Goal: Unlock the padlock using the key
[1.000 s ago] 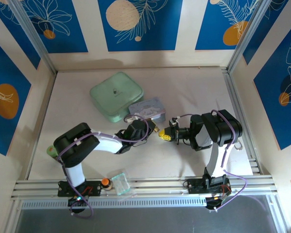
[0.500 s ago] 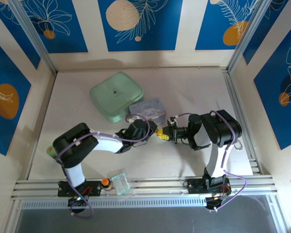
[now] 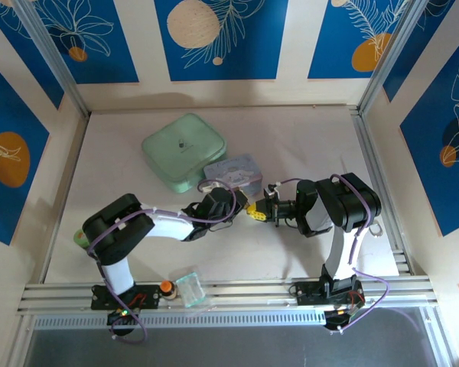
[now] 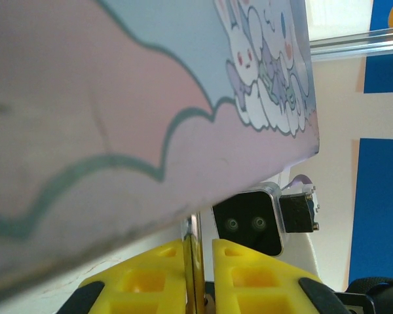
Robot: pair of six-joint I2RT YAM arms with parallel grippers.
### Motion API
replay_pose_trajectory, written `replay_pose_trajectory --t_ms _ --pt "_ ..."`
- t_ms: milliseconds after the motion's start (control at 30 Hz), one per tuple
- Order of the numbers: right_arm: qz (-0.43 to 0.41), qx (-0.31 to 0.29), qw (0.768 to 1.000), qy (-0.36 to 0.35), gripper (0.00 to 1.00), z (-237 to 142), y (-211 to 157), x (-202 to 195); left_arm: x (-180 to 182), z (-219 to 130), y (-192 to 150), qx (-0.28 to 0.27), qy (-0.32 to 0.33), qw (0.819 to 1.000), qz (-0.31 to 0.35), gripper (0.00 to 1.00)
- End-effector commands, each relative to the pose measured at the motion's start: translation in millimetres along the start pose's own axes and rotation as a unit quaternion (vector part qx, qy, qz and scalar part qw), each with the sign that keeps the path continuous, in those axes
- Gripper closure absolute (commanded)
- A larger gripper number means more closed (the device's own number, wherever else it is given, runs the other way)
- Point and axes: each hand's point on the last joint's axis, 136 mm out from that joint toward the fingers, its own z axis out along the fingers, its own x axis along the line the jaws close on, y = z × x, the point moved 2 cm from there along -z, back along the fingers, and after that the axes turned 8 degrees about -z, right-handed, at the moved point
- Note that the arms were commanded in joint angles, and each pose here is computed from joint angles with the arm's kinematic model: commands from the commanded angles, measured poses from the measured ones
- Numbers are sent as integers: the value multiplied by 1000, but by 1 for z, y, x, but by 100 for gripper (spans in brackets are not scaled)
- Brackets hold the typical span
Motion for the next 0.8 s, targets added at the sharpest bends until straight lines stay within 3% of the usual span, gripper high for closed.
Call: replay_pose_trajectory --t_ms 0,100,233,433,633,767 --pt "-66 -110 992 4 85 -5 42 21 -31 -14 -70 142 -46 989 17 100" --pt "-64 -115 991 1 73 -8 39 17 -26 -13 -66 132 -38 990 19 100" --pt "-53 -112 992 -6 68 -8 32 10 -23 -10 -54 127 -37 991 12 100" --pt "-55 -119 991 -13 68 -14 24 6 -21 -10 -48 118 -26 992 24 100" --pt "-67 -114 991 -22 79 -14 16 13 -18 -8 -44 113 -23 993 20 100" --pt "-72 -105 991 -32 79 -10 10 14 -17 -8 -42 109 -19 994 23 100"
